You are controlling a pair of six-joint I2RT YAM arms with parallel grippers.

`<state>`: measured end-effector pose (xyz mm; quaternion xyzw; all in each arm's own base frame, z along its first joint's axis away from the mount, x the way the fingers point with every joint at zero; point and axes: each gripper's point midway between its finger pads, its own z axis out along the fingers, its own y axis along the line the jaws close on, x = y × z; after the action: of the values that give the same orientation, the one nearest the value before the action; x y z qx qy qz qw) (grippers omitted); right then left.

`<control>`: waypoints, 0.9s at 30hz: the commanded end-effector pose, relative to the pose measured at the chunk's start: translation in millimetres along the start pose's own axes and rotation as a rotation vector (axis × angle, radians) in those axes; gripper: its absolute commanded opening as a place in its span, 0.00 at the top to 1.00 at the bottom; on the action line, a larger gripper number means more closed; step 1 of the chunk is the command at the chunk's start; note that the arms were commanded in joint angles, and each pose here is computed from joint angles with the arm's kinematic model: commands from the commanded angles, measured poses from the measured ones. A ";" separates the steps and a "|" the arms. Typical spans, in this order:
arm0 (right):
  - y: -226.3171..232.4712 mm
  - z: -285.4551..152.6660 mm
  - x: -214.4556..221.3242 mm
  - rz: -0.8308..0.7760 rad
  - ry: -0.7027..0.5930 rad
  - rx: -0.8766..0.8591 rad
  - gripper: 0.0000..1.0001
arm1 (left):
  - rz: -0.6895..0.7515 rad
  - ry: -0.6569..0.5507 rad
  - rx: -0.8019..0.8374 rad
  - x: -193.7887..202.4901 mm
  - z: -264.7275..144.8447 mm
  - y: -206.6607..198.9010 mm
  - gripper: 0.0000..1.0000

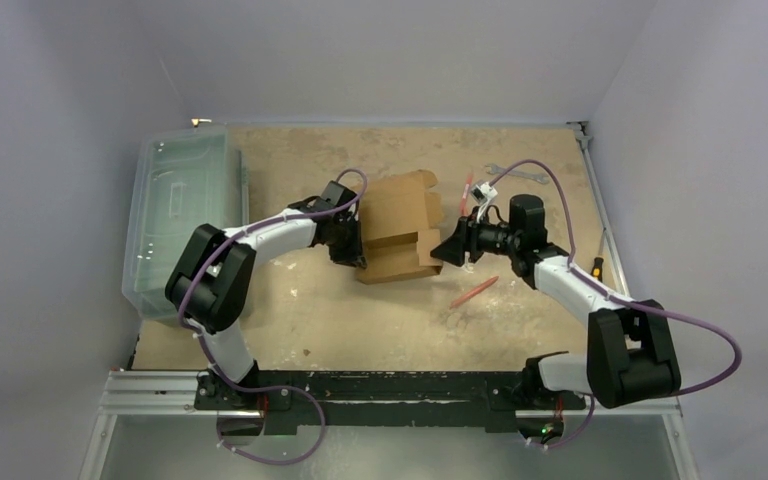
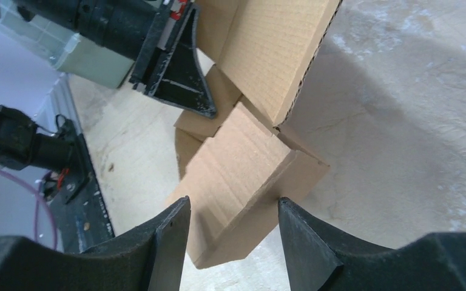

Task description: Fold the paper box

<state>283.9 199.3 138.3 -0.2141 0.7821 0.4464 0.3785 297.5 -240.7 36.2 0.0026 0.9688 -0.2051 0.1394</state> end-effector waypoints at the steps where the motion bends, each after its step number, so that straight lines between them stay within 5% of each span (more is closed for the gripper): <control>1: -10.8 -1.6 -23.0 -0.083 -0.041 0.099 0.42 | -0.020 0.014 -0.060 15.7 6.5 11.8 1.00; 27: -25.7 -1.2 -29.7 -0.164 -0.016 0.244 0.51 | -0.187 -0.316 0.026 -24.7 -35.8 -36.6 1.00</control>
<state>310.6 184.0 128.8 -0.2122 0.8199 0.3309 0.4162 291.4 -248.0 58.3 -0.0833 0.9533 -0.1946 0.2155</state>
